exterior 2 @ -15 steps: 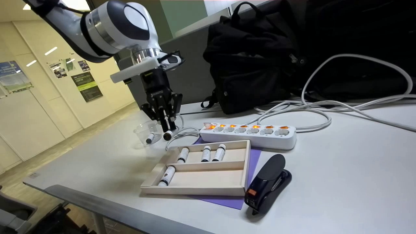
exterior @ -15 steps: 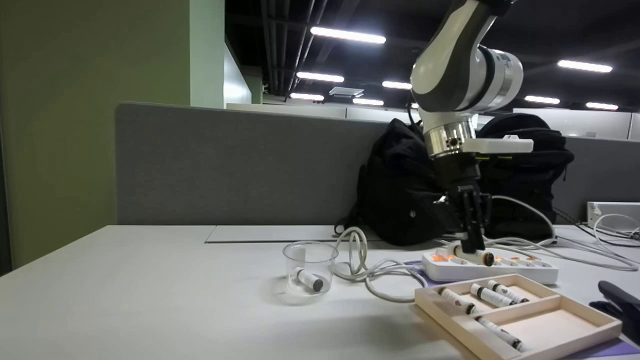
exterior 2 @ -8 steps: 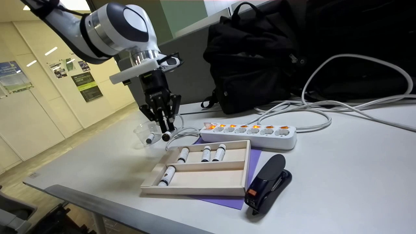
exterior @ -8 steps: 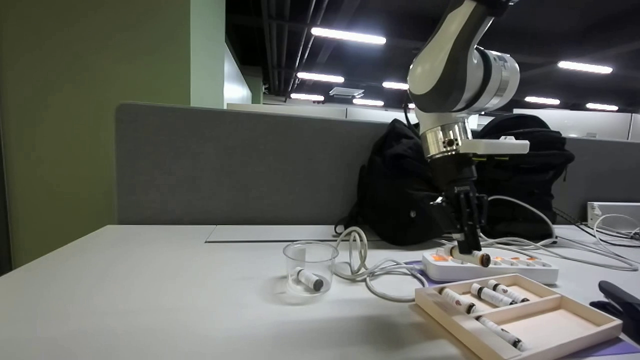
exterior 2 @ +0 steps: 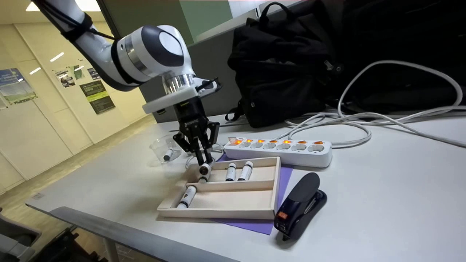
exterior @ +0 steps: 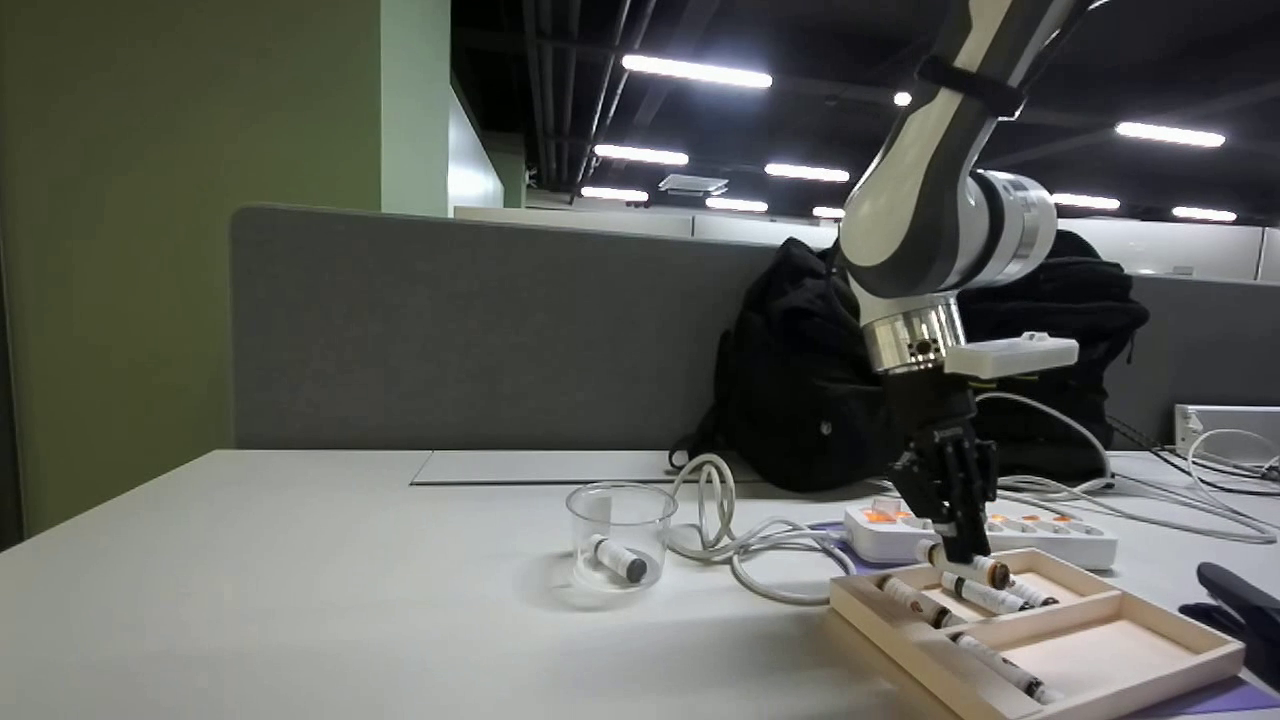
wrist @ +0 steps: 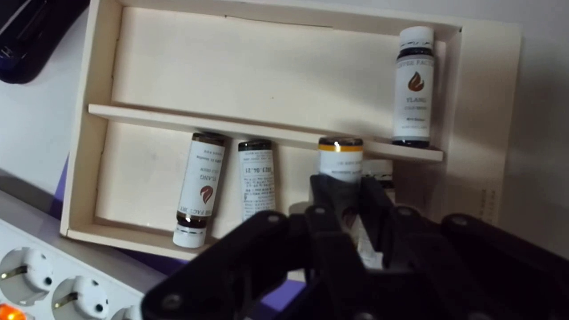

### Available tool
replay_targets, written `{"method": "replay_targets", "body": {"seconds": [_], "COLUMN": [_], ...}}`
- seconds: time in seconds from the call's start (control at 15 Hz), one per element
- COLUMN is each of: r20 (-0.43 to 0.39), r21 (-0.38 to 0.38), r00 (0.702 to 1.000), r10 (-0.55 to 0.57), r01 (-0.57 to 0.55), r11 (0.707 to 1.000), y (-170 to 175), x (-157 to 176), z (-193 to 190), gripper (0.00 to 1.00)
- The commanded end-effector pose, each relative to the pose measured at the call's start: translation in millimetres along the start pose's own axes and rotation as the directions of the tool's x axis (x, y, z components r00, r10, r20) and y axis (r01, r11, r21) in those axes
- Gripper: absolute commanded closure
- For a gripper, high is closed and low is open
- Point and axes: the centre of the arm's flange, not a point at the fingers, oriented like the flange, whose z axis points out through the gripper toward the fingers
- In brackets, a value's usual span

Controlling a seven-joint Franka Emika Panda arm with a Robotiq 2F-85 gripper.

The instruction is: Get one bottle from the bowl and put it on the top segment of the tray

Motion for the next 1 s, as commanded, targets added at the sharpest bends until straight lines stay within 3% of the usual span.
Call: {"method": "replay_targets", "body": {"seconds": [0.0, 0.93], "r20": [-0.005, -0.036], "r21": [-0.005, 0.025], "r00": [0.998, 0.996], "r10": [0.056, 0.087], "r01": [-0.056, -0.086], "r11": [0.998, 0.996], "y": [12.0, 23.4], "x": [1.6, 10.4], "z": [12.0, 25.7], "gripper": [0.94, 0.94]}}
